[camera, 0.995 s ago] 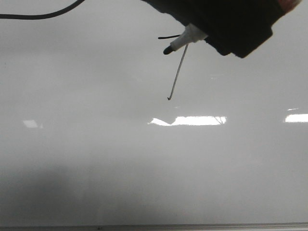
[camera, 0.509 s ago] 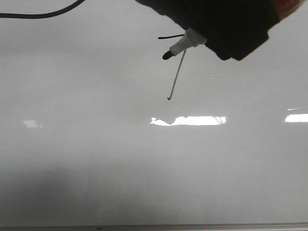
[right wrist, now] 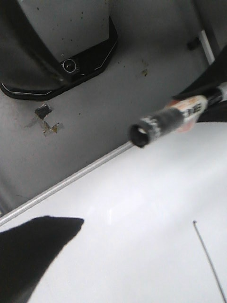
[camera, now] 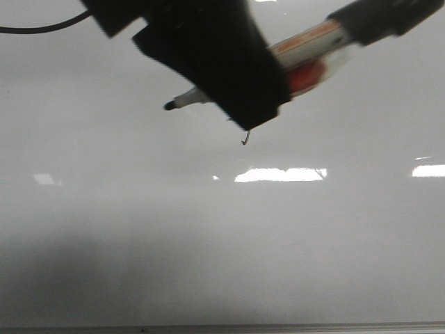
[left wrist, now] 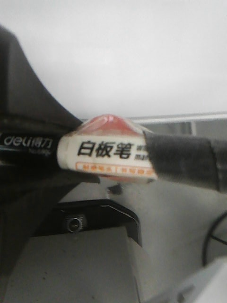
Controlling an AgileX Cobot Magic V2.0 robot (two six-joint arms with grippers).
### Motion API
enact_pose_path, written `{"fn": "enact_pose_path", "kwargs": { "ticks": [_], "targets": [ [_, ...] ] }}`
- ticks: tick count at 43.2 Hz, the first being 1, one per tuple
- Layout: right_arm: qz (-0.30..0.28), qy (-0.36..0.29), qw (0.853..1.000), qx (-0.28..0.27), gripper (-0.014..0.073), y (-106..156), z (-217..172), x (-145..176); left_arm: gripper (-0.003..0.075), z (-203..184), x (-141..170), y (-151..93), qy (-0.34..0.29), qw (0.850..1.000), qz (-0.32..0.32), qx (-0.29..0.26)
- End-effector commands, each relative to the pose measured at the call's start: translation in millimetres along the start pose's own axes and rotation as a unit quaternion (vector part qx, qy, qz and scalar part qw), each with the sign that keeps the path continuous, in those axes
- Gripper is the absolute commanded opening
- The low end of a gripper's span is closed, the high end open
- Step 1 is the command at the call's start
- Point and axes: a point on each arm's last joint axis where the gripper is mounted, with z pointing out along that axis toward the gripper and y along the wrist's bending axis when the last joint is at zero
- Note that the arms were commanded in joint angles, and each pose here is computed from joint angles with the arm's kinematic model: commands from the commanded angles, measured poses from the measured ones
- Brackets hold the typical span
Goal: Write number 7 on whiteboard
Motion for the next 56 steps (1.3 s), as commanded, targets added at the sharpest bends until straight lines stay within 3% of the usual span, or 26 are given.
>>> {"fn": "enact_pose_path", "kwargs": {
  "ticks": [1,5,10,17,22,28,32,37,40,49,56],
  "targets": [
    [0.012,-0.022,0.999,0.041,0.0573,-4,-14,-4,-0.0015,-24,9,21,0.030,0.991,-0.078,-0.100],
    [0.014,-0.019,0.999,0.045,0.0573,-5,-14,-3,-0.0015,-34,33,41,0.073,0.972,-0.161,-0.155],
    [0.014,-0.023,0.999,0.047,0.0573,-5,-14,-3,-0.0015,-57,69,65,0.097,0.937,-0.271,-0.198],
    [0.014,-0.026,0.998,0.049,0.0573,-5,-14,-4,-0.0015,-106,126,86,0.084,0.874,-0.403,-0.256],
    [0.014,-0.031,0.998,0.052,0.0573,-6,-14,-5,-0.0015,-141,158,83,0.042,0.827,-0.477,-0.295],
    [0.020,-0.043,0.997,0.059,0.0573,-7,-14,-7,-0.0015,-163,196,69,-0.029,0.759,-0.537,-0.367],
    [0.021,-0.052,0.996,0.064,0.0573,-8,-14,-9,-0.0015,-159,210,67,-0.092,0.718,-0.559,-0.404],
    [0.020,-0.063,0.995,0.070,0.0573,-9,-15,-11,-0.0015,-148,222,73,-0.141,0.683,-0.571,-0.434],
    [0.020,-0.067,0.995,0.072,0.0573,-10,-15,-11,-0.0014,-140,229,80,-0.175,0.654,-0.591,-0.439],
    [0.020,-0.069,0.995,0.074,0.0573,-10,-15,-12,-0.0014,-123,248,103,-0.166,0.643,-0.586,-0.464],
    [0.020,-0.069,0.995,0.074,0.0573,-10,-15,-12,-0.0010,-104,249,118,-0.148,0.669,-0.550,-0.477]
  ]
}}
